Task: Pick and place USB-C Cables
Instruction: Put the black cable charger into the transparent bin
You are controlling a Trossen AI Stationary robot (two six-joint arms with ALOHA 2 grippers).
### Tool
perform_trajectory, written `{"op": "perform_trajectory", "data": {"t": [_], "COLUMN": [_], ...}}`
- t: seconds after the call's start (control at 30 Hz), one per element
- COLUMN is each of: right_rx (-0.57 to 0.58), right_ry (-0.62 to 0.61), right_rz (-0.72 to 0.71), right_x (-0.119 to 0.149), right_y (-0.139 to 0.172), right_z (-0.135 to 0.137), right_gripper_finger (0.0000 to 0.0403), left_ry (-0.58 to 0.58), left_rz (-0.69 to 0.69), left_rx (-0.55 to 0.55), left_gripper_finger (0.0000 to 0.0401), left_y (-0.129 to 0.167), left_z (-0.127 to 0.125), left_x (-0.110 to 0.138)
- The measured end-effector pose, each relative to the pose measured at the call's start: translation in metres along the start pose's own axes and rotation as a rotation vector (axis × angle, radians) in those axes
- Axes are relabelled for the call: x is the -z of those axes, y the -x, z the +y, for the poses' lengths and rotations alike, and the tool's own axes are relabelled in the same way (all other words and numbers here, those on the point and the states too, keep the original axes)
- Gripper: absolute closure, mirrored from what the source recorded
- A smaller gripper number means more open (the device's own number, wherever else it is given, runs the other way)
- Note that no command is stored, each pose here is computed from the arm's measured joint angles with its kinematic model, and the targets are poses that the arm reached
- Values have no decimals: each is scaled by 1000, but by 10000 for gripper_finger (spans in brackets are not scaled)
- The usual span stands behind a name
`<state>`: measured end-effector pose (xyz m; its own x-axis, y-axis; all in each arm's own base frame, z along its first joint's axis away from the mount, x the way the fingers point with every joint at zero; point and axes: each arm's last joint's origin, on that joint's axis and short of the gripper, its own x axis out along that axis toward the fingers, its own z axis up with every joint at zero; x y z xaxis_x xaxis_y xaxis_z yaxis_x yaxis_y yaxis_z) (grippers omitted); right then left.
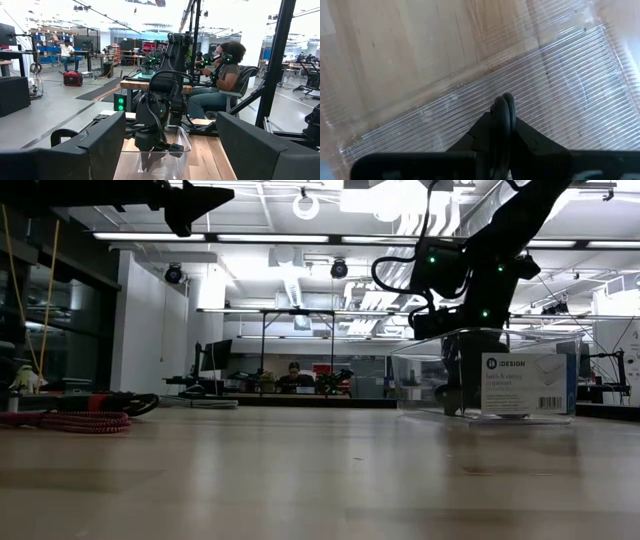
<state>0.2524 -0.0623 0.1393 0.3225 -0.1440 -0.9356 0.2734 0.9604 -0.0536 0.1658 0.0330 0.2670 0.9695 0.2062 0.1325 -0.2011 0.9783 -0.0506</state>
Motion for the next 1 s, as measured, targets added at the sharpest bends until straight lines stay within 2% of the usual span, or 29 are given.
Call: {"op": "perform_trajectory", "data": {"t": [0.3,0.6,0.73,1.0], "right_rx": [-4,1,61,85], "right_ry": [3,-4,-4,3], "right_rz": [0,2,1,-9], "right_x": [0,0,0,0], "right_y": [0,0,0,4], "right_z": [0,0,-2,-3], "right_gripper_finger": [370,297,267,249], "left_ry": [0,0,0,0], "left_rz": [1,0,0,1], "left_rx": [0,0,0,0], "left_gripper_finger": [110,110,110,110], "left_y": [0,0,0,0], "left_z": [0,0,0,0], "left_x": [0,0,0,0]}}
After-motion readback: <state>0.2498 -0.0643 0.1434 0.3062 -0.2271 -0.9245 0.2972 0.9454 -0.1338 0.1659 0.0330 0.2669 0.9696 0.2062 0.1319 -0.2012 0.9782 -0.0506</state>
